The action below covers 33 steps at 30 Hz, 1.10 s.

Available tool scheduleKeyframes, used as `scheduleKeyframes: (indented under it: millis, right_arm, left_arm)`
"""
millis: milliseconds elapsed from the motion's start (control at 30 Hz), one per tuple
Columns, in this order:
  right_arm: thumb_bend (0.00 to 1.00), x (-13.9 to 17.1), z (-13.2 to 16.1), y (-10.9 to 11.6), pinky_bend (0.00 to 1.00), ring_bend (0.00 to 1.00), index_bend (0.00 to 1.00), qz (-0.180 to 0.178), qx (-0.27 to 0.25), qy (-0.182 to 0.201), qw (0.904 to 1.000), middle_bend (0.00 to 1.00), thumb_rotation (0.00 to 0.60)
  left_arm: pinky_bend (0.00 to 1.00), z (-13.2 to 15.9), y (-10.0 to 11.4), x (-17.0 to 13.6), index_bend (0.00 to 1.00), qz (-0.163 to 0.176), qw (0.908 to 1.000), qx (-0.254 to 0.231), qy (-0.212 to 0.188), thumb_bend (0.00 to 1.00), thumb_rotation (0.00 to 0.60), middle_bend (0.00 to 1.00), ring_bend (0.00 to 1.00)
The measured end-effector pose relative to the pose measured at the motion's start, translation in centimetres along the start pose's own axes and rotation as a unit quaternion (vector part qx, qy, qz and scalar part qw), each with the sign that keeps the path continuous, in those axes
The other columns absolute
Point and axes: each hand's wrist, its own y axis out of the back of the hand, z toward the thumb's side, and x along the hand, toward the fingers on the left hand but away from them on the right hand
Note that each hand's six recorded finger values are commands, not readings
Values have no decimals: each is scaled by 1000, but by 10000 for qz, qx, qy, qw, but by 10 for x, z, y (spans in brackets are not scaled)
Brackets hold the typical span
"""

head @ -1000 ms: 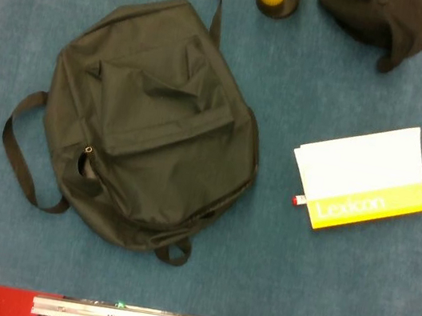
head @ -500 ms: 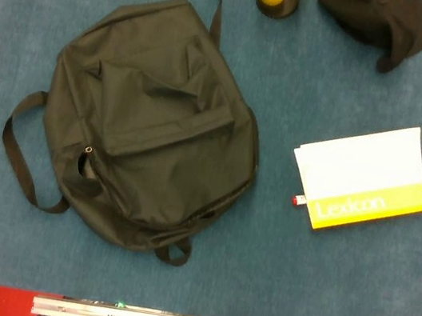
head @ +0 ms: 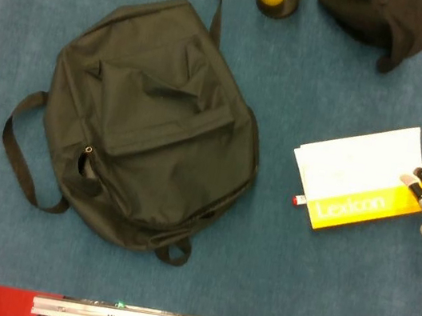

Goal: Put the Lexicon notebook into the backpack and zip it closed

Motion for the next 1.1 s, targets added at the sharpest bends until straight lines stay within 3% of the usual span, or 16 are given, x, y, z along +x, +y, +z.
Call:
scheduleKeyframes:
  millis: [800,1100]
  right_arm:
    - [151,-28,12,-31,345,210,290,-356,267,83,9990,305,600]
    - [399,-35,16,-31,347,212,337,-487,202,140,9985,343,600]
  left_arm:
    - [273,-2,-2,1,262,-328,9992,-244,-35,209,600,346,343]
    - [273,-2,-2,2,262,-345,9989,-306,-55,209,600,346,343]
